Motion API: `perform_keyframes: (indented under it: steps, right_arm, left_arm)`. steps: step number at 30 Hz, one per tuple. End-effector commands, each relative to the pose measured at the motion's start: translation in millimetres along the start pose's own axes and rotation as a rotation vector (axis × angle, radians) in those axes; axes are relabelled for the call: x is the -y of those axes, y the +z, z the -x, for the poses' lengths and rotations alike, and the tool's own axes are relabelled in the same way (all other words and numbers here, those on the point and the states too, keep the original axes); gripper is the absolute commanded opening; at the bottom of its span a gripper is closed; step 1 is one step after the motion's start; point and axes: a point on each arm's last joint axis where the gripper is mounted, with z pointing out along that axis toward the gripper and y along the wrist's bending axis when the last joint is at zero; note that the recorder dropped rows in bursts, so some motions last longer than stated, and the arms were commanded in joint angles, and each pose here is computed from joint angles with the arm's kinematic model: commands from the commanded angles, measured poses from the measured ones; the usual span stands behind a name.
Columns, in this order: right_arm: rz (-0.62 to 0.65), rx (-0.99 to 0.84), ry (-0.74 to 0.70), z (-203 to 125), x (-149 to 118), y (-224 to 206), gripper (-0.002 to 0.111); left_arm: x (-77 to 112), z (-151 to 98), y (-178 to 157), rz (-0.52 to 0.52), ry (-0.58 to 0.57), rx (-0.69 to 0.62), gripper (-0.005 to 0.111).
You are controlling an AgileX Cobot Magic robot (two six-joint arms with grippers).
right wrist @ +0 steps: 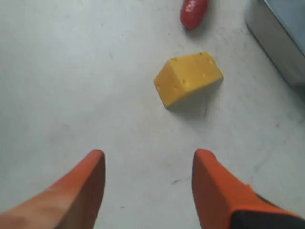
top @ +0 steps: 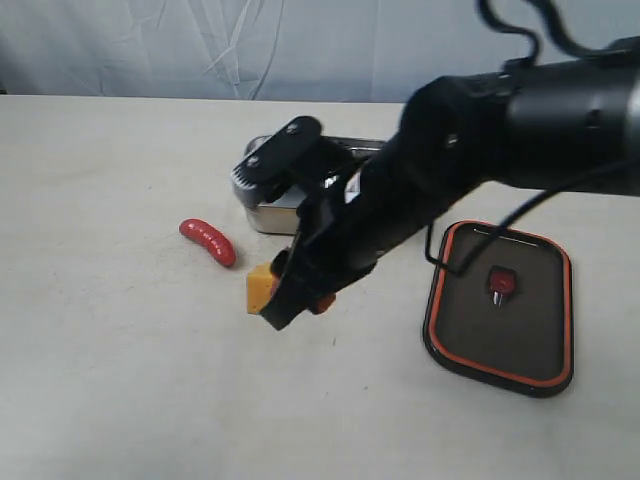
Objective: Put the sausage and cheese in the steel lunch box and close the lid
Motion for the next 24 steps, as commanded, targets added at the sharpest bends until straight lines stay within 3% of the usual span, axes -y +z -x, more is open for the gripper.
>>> perform_keyframes:
  steps: [1,8,24]
  right_arm:
    - [-0.029,-0.039,-0.145,23.2,-6.5,30.9,0.054]
    - [-0.052,-0.067,-0.228,45.7,-8.5,59.9,0.055]
    - [-0.119,-0.146,-0.291,36.1,3.1,96.9,0.055]
  left_arm:
    - [0.0,0.9,-0.2,0.001,-0.007,0.018,0.000]
    - [0.0,0.9,-0.2,0.001,-0.007,0.018,0.000]
    - [0.0,0.9,-0.2,0.001,-0.007,0.018,0.000]
